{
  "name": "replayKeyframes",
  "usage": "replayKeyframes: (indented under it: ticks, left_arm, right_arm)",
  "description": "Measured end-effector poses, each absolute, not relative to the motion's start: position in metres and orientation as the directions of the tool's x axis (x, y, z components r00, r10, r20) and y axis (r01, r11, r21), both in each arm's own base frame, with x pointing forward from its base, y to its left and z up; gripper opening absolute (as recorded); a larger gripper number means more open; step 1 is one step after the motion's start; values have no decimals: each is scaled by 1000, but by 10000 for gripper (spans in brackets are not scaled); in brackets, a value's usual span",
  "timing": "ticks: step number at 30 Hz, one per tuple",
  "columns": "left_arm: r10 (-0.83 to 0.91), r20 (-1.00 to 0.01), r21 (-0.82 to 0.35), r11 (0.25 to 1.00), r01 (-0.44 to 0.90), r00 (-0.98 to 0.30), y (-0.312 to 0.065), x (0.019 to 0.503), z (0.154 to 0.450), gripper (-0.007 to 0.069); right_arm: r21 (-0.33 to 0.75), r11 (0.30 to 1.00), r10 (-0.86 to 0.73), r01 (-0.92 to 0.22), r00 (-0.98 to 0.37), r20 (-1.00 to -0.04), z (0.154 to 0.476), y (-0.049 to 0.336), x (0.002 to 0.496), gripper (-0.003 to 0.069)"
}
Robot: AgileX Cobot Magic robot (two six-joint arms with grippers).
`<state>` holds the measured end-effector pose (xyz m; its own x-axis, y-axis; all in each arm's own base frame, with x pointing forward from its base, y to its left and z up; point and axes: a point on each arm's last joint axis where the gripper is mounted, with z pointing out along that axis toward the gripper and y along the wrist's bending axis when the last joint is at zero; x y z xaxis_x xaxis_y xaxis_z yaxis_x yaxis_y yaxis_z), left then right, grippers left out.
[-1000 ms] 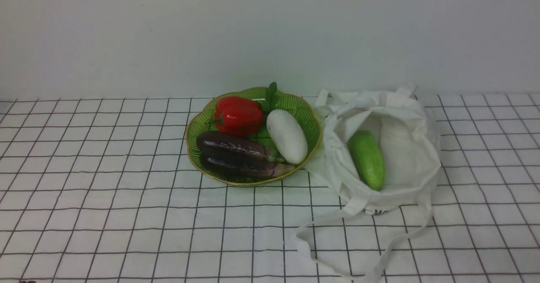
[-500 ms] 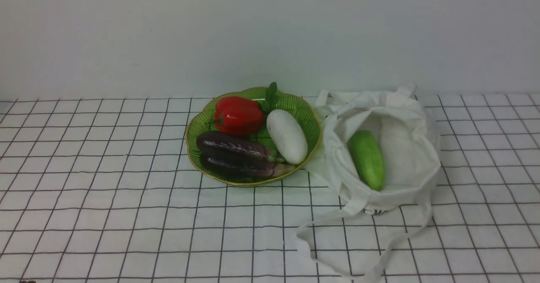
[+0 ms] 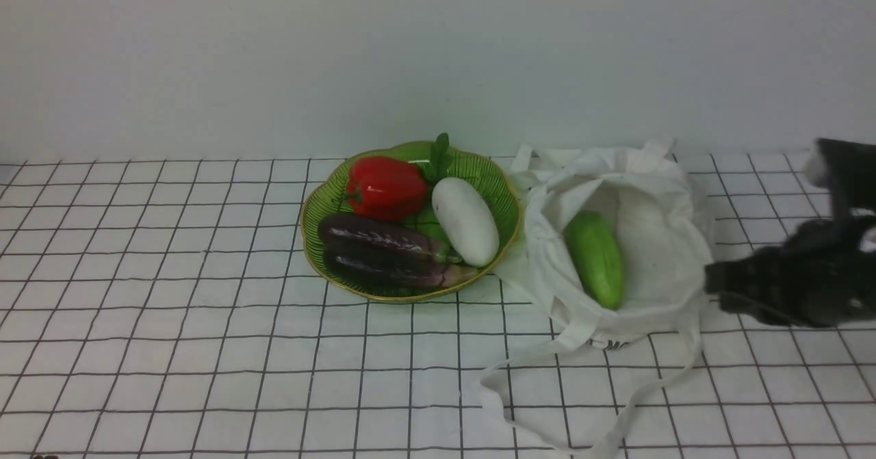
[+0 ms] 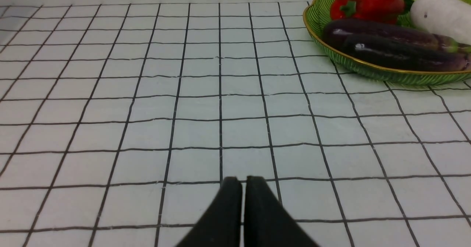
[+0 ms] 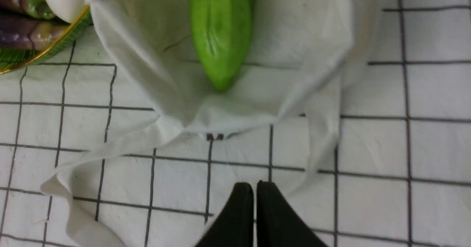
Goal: Take vegetables from bag on white checkered tablecloth place on plate.
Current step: 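Reach into the cloth bag and grasp the green vegetable inside with the right gripper, then take the green vegetable out of the bag and place it on the plate with the right gripper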
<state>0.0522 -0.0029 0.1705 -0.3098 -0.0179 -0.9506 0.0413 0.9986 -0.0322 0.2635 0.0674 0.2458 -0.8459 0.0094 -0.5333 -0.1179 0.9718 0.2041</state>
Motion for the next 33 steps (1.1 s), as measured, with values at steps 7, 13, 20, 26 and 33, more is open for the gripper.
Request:
replayKeyframes:
  ticks: [7, 13, 20, 26, 33]
  left_arm:
    - [-18, -951, -32, 999, 41, -310, -3, 52, 170, -8]
    - [-18, -951, -32, 999, 41, -310, -3, 52, 170, -8]
    - [-18, -951, -32, 999, 41, -310, -3, 52, 170, -8]
    - [-18, -951, -32, 999, 41, -310, -3, 52, 170, -8]
    - [-18, -951, -32, 999, 41, -310, -3, 52, 170, -8]
  right_arm:
    - [137, 973, -93, -184, -862, -498, 224, 91, 331, 90]
    - [156, 972, -81, -173, -878, -472, 195, 105, 374, 291]
    - [163, 974, -75, -156, -906, -418, 150, 114, 400, 559]
    - [156, 973, -90, -168, -906, -414, 146, 115, 401, 491]
    - [125, 967, -159, -223, -907, -390, 170, 113, 395, 401]
